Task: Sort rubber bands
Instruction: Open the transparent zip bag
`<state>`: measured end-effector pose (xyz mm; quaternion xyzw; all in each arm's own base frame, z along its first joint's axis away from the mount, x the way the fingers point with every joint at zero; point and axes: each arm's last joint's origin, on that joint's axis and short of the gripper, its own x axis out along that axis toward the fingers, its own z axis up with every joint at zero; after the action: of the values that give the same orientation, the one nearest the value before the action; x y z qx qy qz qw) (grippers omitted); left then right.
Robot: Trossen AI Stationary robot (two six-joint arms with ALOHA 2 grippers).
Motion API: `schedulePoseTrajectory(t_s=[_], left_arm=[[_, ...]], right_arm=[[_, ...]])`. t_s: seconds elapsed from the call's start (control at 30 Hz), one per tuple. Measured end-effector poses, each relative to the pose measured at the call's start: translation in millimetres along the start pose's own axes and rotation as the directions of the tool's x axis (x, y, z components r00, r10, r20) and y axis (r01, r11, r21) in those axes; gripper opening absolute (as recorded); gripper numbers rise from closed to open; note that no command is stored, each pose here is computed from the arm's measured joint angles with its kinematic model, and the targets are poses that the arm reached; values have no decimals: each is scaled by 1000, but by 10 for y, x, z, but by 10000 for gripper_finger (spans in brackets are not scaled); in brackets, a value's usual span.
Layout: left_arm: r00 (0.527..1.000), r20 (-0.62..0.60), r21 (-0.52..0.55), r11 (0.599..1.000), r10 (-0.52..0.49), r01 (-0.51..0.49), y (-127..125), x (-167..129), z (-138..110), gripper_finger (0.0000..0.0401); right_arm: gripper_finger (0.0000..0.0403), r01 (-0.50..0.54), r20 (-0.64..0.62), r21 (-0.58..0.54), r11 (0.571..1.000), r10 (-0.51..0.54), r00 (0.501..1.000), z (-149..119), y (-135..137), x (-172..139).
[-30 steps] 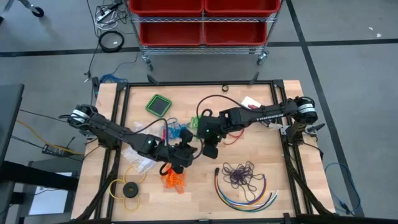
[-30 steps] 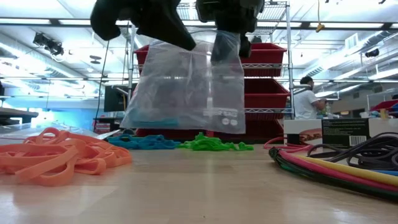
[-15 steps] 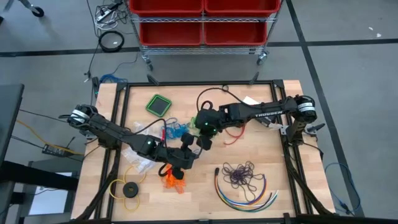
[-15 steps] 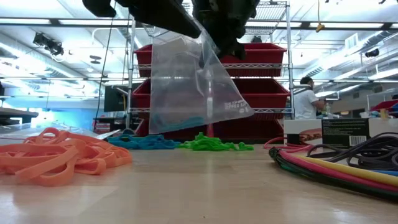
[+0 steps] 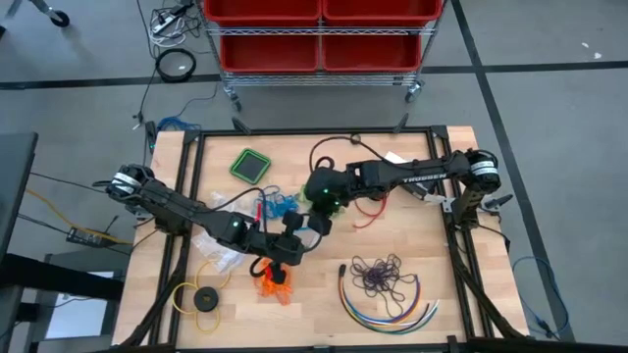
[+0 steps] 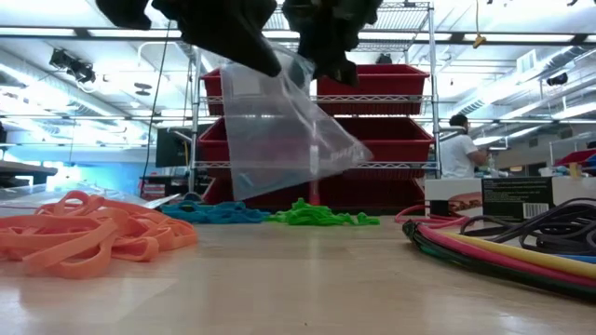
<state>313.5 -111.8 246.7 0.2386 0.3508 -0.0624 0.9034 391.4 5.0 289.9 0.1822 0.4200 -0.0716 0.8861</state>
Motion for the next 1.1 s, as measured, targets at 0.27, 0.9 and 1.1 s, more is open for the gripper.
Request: schedulePoseTrajectory(t_s=[0.27,0.9,1.1], left_arm=[[988,-27,-21,988,155,-155,36,64,-101,52],[974,83,-120,972,212,-201,140,-144,-32,103],[976,98,-115,976,195,-184,84,-237,-11,104]], right_arm=[[0,49,76,-13,999,-48,996,61,-22,-117],[0,125,93,-16,992,-123,988,78,-96,-149],[0,151,115,-10,988,-149,982,117,-167,-203]])
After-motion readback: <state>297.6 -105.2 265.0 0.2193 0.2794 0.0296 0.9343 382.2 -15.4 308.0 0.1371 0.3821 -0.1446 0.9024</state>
